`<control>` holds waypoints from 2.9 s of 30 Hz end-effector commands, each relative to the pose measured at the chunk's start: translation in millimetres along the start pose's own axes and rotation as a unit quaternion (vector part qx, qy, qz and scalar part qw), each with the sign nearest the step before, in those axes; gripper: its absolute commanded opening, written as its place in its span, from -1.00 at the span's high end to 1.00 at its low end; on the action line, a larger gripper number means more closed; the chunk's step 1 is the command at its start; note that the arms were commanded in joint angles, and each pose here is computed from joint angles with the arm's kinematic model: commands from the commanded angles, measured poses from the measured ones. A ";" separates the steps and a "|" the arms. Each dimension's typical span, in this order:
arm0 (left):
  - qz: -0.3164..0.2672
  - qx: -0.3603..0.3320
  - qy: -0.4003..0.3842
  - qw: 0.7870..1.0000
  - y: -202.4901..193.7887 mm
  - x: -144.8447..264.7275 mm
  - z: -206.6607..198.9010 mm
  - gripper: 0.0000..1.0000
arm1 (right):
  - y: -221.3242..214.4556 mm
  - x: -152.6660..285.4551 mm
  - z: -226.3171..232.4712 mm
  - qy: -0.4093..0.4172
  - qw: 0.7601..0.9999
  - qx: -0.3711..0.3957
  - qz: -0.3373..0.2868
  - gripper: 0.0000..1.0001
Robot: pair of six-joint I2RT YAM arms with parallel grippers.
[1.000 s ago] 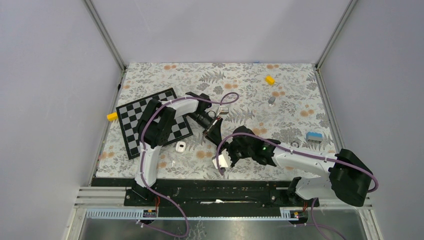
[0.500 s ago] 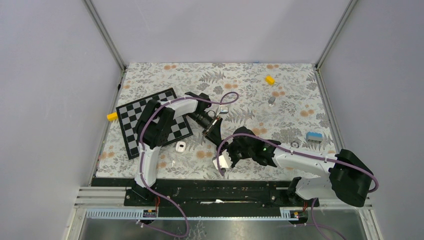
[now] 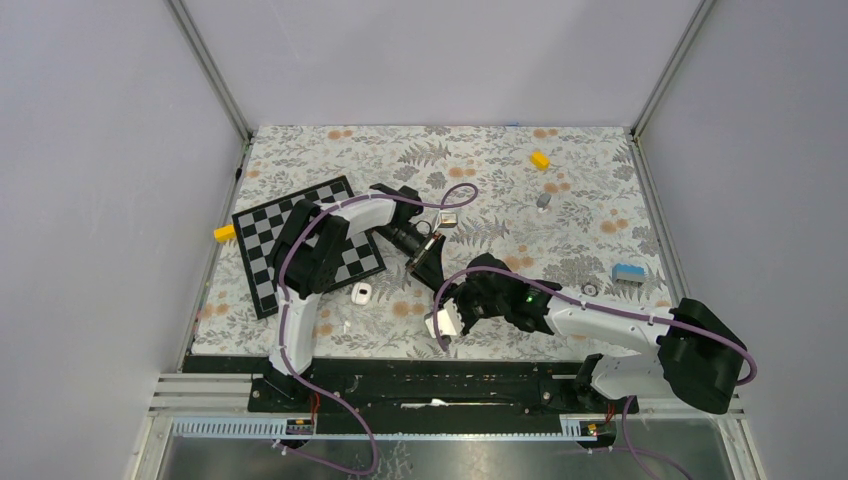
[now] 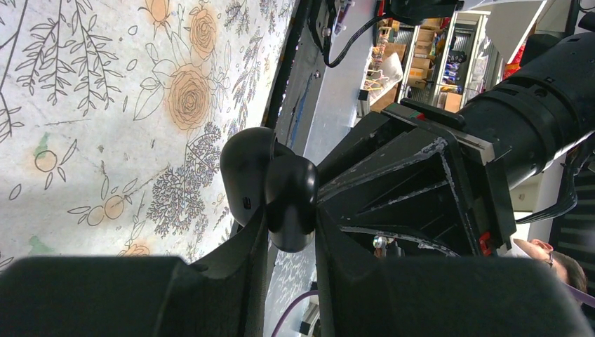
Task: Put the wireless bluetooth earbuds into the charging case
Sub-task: Insert the left earbud into the left side groove of the charging case, then place the charging case with the earbuds at the center of the board, then pick up the charging case from the center of the board.
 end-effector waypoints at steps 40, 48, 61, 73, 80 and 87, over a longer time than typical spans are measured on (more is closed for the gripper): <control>-0.231 -0.037 0.015 0.972 163.0 47.6 22.8 1.00 | -50.4 127.2 -26.1 -0.539 0.461 -0.694 0.125 -0.97; -0.263 -0.014 0.014 0.964 175.3 82.0 49.1 1.00 | -78.6 137.6 -9.4 -0.501 0.419 -0.744 0.144 -0.97; -0.273 0.039 0.058 0.959 170.7 105.5 94.8 1.00 | -79.0 145.8 4.2 -0.521 0.416 -0.730 0.148 -0.97; -0.331 0.007 0.215 0.919 159.6 140.8 30.2 -0.73 | -92.2 138.2 0.2 -0.502 0.438 -0.712 0.223 -0.97; -0.430 0.023 0.421 0.799 113.8 196.7 -37.5 -0.88 | -94.3 124.9 -8.1 -0.487 0.431 -0.732 0.204 -0.97; -0.522 0.097 0.516 0.672 11.8 198.2 -15.1 -0.98 | -95.5 108.8 -9.2 -0.463 0.453 -0.742 0.174 -0.97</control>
Point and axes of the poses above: each gripper's point midway between its finger pads, its own x axis back along the fingers, its own z axis along the line the jaws close on, y = z × x, the point moved 7 cm from there along x, back along the fingers, and after that the axes turned 5 degrees about x, right-handed, at the moved point
